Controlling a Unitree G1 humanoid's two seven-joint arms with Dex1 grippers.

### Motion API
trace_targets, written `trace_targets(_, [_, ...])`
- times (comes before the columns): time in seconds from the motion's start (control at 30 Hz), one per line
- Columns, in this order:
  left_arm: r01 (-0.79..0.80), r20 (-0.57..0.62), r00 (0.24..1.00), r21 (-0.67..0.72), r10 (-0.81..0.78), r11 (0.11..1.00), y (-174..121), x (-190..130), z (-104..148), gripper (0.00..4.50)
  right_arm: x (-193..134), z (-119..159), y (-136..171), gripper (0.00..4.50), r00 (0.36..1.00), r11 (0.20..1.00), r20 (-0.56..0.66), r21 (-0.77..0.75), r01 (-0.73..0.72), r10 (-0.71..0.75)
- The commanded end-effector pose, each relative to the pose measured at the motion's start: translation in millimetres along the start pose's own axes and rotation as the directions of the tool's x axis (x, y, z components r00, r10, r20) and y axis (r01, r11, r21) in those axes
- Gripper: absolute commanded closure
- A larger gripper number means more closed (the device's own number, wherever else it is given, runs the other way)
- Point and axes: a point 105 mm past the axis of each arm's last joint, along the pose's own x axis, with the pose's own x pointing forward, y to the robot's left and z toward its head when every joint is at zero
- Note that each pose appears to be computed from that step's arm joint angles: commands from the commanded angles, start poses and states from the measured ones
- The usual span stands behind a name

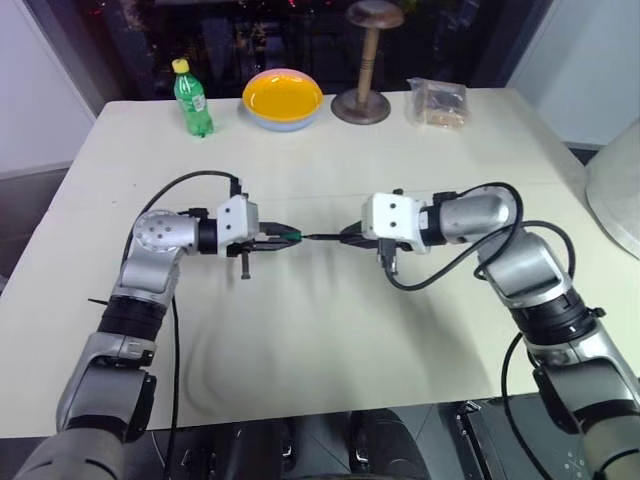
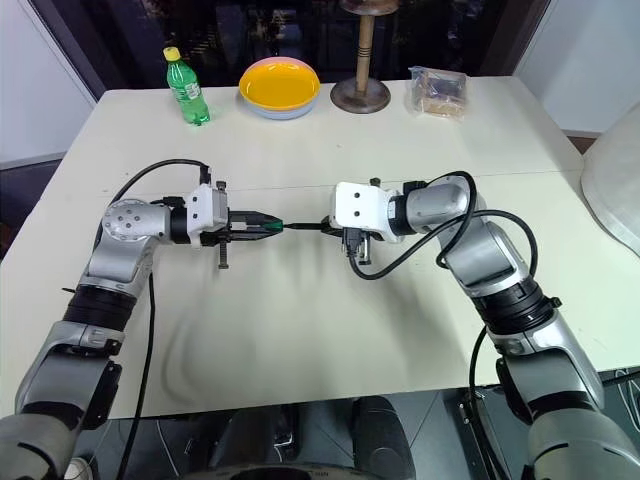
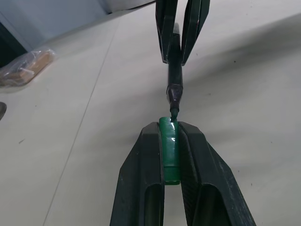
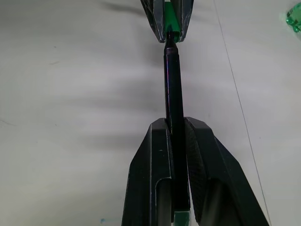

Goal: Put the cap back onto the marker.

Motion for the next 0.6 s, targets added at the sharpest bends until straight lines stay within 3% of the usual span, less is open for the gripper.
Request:
trace_targets(0.03, [0.002,0.028,1.000,0.035,-0.003,0.999,2.6,1.9,12.1,4.50,-1.7,13.5,-2.3,4.46,0.999,0.999,0.033,-0.044,0.015,-0.014])
trace_targets(0.6, [0.012,-0.001,1.000,0.026,-0.012,1.000,-0.7,-6.3,9.8,4.50,-6.8,4.4,-3.7,4.46,1.000,0.999,-0.001,-0.046,0.018,-0.018])
